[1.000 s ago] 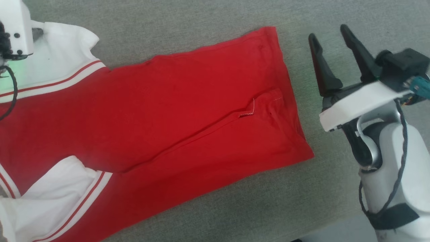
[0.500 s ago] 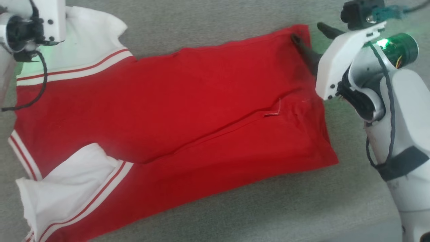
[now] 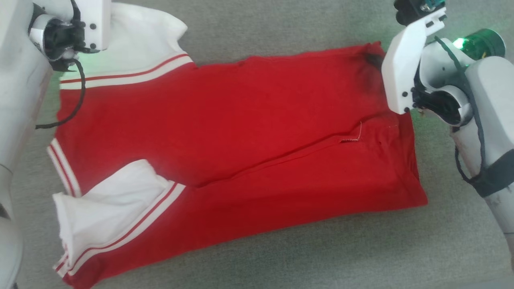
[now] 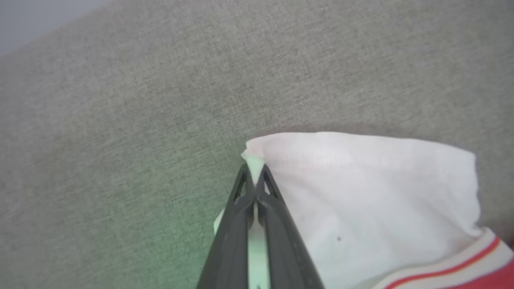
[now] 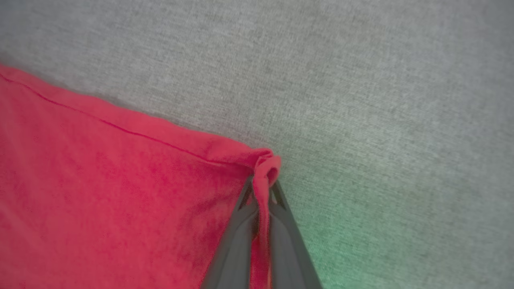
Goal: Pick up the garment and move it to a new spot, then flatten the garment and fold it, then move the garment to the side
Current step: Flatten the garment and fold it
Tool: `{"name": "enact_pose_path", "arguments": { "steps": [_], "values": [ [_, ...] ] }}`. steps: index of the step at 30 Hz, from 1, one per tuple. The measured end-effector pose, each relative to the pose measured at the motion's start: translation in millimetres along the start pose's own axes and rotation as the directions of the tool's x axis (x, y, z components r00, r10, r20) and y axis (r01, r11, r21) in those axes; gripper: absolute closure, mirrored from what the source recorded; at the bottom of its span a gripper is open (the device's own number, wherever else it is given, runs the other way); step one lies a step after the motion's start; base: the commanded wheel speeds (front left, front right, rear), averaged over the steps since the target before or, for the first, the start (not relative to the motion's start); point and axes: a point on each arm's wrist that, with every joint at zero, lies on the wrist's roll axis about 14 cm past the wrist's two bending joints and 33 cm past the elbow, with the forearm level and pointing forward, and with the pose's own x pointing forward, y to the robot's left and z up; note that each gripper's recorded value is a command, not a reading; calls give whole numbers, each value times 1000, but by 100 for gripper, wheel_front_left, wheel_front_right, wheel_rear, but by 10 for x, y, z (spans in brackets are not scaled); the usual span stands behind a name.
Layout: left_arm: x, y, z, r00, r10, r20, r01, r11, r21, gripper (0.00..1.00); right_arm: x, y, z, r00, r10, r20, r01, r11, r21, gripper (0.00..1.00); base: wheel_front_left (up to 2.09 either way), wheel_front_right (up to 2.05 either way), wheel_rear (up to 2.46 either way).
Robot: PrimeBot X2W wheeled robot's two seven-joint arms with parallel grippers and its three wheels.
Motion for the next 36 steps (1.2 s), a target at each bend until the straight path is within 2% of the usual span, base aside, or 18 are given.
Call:
{"name": "enact_pose_path", "arguments": {
  "steps": [7, 13, 19, 26, 32, 36],
  "values": [
    [-402, 15, 123, 999, 18, 27, -19, 999, 32, 100, -205, -16, 132, 998, -8, 61, 10, 999, -38, 100, 0, 0, 0],
    [-839, 30, 207, 997, 50, 66, -57, 992, 109, 100, -461, 74, 262, 991, 15, 133, -7, 998, -60, 100, 0, 0, 0],
    [-1249, 35, 80, 992, 84, 89, -97, 984, 149, 100, -747, 171, 305, 981, 39, 189, -27, 998, -63, 100, 0, 0, 0],
    [-1707, 29, -423, 989, 129, 67, -138, 977, 160, 100, -1027, 237, 177, 979, 39, 201, -29, 998, -54, 100, 0, 0, 0],
    [-2008, -115, -1016, 990, 141, 16, -141, 981, 136, 100, -1147, 283, -131, 987, 38, 154, -38, 999, 2, 100, 0, 0, 0],
    [-2030, -195, -1419, 991, 122, -59, -116, 989, 91, 100, -1139, 308, -421, 995, 39, 93, -44, 997, 62, 100, 0, 0, 0]
  ]
}}
